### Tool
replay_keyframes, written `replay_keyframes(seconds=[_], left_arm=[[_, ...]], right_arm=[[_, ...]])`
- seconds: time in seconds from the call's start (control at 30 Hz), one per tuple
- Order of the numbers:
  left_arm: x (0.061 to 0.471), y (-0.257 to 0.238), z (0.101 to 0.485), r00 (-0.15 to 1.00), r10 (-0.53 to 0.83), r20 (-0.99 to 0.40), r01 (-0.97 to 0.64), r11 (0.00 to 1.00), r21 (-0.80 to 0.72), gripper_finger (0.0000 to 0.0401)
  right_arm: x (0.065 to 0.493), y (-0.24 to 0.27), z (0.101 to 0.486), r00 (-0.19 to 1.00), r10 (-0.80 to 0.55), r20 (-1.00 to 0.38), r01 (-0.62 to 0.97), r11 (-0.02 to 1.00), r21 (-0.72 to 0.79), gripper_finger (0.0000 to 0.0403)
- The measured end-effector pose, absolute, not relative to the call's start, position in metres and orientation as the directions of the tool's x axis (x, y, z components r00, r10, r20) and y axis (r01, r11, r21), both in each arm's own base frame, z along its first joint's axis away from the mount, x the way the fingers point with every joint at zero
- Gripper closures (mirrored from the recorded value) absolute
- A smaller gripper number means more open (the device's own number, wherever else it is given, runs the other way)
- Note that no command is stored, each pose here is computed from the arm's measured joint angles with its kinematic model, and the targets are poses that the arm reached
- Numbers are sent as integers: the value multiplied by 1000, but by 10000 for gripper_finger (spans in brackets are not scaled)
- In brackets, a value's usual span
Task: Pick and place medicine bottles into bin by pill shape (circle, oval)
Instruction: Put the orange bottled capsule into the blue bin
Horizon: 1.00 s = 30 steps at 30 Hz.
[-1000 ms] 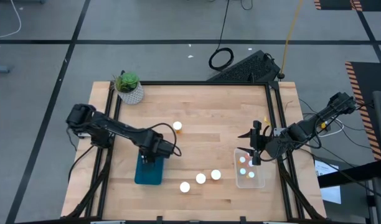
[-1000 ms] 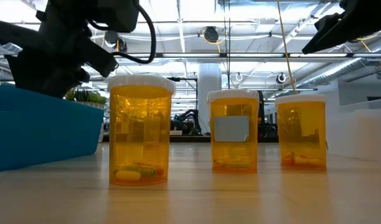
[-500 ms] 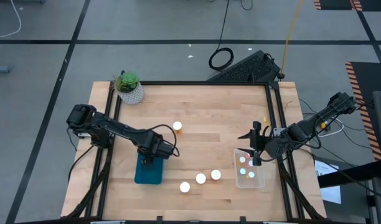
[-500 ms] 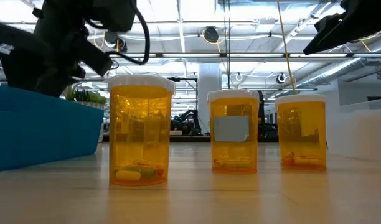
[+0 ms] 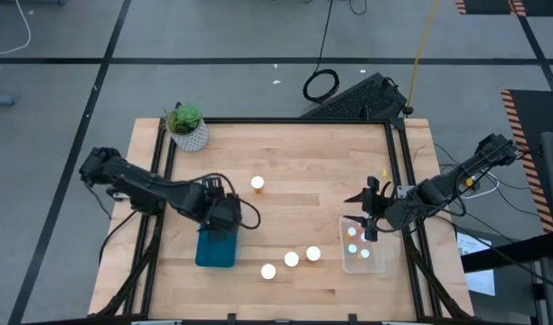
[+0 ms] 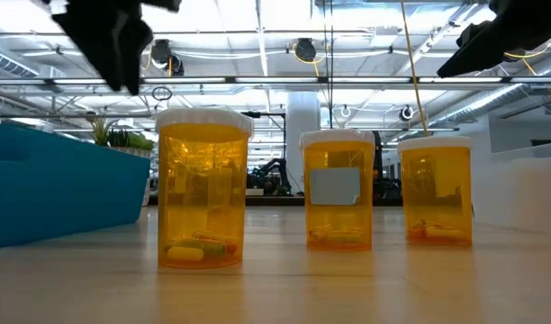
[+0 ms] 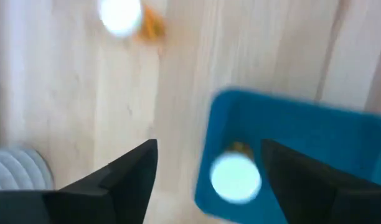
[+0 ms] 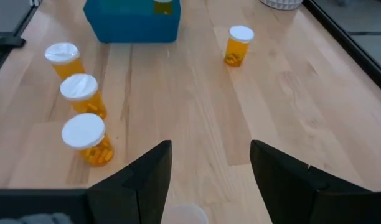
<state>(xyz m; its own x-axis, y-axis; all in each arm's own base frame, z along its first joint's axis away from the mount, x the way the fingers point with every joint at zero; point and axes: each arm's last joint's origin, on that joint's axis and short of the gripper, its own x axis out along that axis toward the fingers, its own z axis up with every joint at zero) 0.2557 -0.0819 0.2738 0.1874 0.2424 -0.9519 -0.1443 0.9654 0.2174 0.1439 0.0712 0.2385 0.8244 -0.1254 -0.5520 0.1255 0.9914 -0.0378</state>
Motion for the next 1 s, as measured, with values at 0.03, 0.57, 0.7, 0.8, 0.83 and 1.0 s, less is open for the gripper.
replay_keyframes(seconds=[0.03,0.57,0.7,0.8,0.83,1.0], left_arm=[[255,-81,277,231,257,-938,-142,963,229,121],[280,-46,300,542,327,-774,-188,945,268,142],[285,-28,290,506,329,-798,-243,941,233,138],[287,-17,283,522,308,-795,-266,945,192,122],[287,-13,278,513,307,-802,-261,945,195,114],[288,10,253,523,297,-799,-263,948,179,57]], right_arm=[[145,72,239,827,-123,-549,125,992,-34,191],[170,77,235,857,-166,-488,140,986,-90,191],[179,76,227,833,-200,-516,140,978,-153,191],[186,73,220,809,-233,-540,148,969,-196,191],[188,72,218,800,-245,-547,151,966,-211,191],[196,63,210,767,-294,-571,154,947,-281,191]])
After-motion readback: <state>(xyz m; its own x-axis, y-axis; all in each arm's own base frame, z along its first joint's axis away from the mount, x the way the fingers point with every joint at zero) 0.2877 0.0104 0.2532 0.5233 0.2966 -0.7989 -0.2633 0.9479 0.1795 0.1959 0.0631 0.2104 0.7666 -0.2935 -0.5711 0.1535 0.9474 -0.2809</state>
